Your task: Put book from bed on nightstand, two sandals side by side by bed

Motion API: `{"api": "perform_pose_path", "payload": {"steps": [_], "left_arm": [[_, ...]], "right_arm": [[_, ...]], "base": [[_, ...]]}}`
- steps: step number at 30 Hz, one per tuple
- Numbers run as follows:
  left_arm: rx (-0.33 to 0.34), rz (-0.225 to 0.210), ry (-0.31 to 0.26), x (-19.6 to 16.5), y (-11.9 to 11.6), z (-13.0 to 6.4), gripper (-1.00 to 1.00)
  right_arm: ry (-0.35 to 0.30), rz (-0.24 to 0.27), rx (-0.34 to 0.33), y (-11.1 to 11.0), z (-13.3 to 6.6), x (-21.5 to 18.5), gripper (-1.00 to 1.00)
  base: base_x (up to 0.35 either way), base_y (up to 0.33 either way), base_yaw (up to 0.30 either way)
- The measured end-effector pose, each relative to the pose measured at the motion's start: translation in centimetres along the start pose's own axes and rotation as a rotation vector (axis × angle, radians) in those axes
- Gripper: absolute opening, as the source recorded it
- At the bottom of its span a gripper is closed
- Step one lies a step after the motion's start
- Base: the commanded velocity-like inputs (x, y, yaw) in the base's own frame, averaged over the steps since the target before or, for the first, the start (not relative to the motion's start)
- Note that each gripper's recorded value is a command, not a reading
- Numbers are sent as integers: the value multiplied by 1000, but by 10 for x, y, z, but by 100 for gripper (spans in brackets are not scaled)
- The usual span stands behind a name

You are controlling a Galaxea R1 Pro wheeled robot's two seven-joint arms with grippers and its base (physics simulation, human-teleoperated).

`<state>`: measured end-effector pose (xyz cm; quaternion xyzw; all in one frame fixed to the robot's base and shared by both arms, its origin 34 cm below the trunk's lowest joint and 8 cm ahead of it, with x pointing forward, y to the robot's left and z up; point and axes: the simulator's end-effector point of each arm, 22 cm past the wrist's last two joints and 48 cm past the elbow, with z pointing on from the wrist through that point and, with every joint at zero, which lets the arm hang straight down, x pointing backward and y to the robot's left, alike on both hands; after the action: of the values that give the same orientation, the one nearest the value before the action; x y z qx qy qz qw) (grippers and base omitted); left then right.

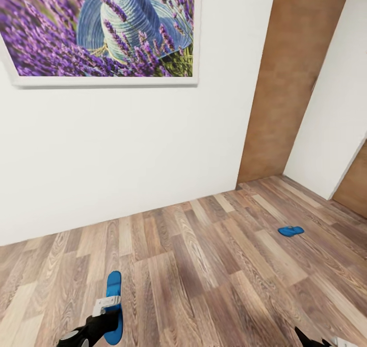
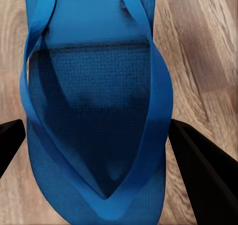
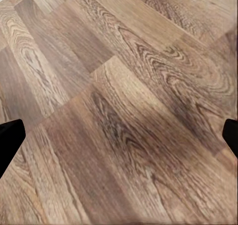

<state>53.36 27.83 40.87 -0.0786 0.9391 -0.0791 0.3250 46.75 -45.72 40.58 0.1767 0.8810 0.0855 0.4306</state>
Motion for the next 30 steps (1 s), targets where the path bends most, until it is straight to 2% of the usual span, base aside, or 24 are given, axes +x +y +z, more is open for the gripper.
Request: {"api": "perform_pose_path", "payload": {"steps": [19,30], "left_arm": [[0,0,0,0,0,0,-100],[0,-1,0,0,0,0,-100]], "right_arm": [[0,0,0,0,0,0,100],[0,0,0,0,0,0,100]], "base": [[0,0,-34],[0,0,-225]]}}
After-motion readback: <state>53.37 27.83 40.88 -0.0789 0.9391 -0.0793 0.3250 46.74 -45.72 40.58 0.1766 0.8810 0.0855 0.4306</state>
